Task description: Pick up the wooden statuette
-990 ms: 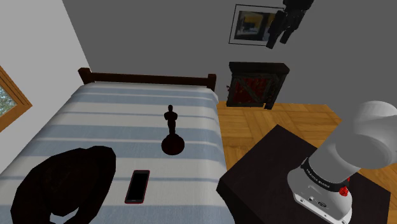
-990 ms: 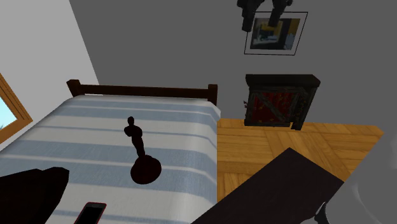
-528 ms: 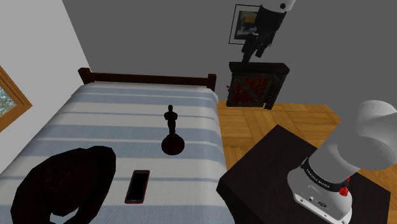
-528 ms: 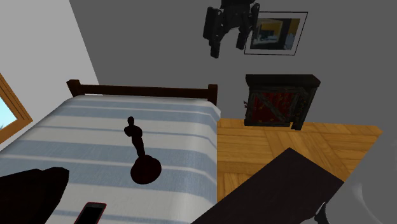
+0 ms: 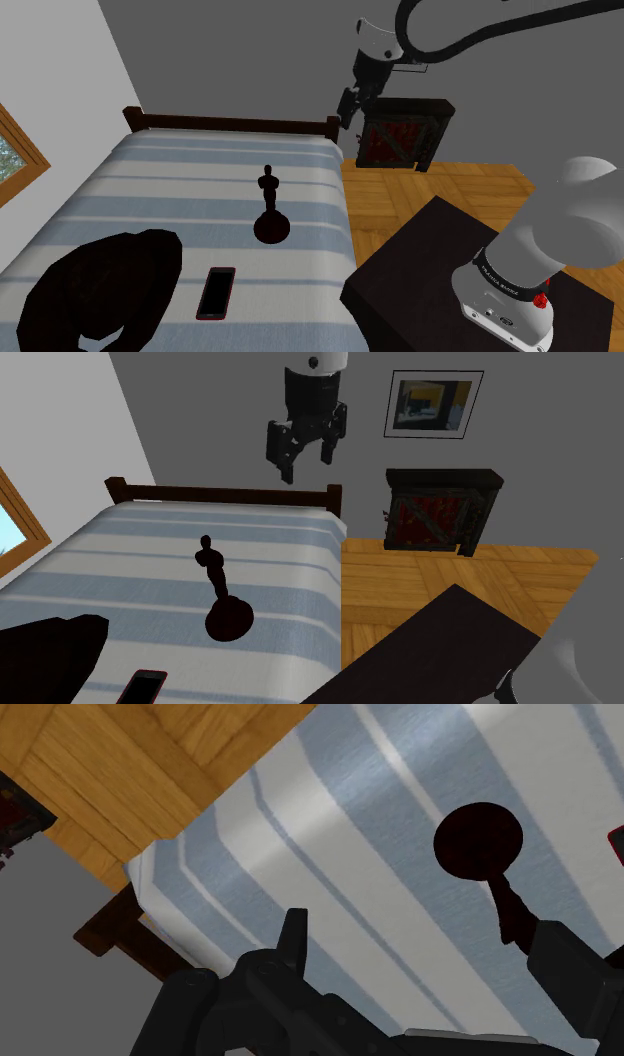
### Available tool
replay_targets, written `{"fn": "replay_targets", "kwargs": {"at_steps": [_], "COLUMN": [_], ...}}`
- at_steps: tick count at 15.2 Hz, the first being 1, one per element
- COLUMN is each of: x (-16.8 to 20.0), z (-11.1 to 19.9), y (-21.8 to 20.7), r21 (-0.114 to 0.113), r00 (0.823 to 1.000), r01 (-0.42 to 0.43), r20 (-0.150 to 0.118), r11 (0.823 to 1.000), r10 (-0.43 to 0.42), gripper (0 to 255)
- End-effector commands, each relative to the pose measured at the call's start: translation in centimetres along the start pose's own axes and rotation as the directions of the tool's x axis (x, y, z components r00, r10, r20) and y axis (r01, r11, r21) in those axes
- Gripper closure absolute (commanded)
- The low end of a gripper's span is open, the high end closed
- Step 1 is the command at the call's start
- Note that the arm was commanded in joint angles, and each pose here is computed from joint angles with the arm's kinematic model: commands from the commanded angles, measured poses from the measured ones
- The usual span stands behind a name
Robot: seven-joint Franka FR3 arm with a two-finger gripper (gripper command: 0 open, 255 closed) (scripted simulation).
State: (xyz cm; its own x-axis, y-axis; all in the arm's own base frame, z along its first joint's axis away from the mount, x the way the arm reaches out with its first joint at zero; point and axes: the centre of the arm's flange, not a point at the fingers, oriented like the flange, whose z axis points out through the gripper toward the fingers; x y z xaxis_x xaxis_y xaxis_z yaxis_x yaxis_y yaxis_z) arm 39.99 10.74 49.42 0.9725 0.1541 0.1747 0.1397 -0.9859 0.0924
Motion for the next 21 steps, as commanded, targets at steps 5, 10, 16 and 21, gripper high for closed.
{"fn": "replay_targets", "kwargs": {"at_steps": [5, 10, 16, 21], "x": [3.2, 5.6, 8.3, 9.1], "z": [5.4, 9.8, 15.2, 18.4], "y": [-5.2, -9.6, -14.8, -17.0], "r21": [-0.025, -0.047, -0.076, -0.088], "r00": [0.997, 0.991, 0.979, 0.972], "r01": [0.066, 0.120, 0.184, 0.209], "r20": [-0.031, -0.053, -0.078, -0.087], "r11": [0.998, 0.992, 0.980, 0.974], "r10": [-0.067, -0.123, -0.189, -0.216], "gripper": [0, 0, 0, 0]}}
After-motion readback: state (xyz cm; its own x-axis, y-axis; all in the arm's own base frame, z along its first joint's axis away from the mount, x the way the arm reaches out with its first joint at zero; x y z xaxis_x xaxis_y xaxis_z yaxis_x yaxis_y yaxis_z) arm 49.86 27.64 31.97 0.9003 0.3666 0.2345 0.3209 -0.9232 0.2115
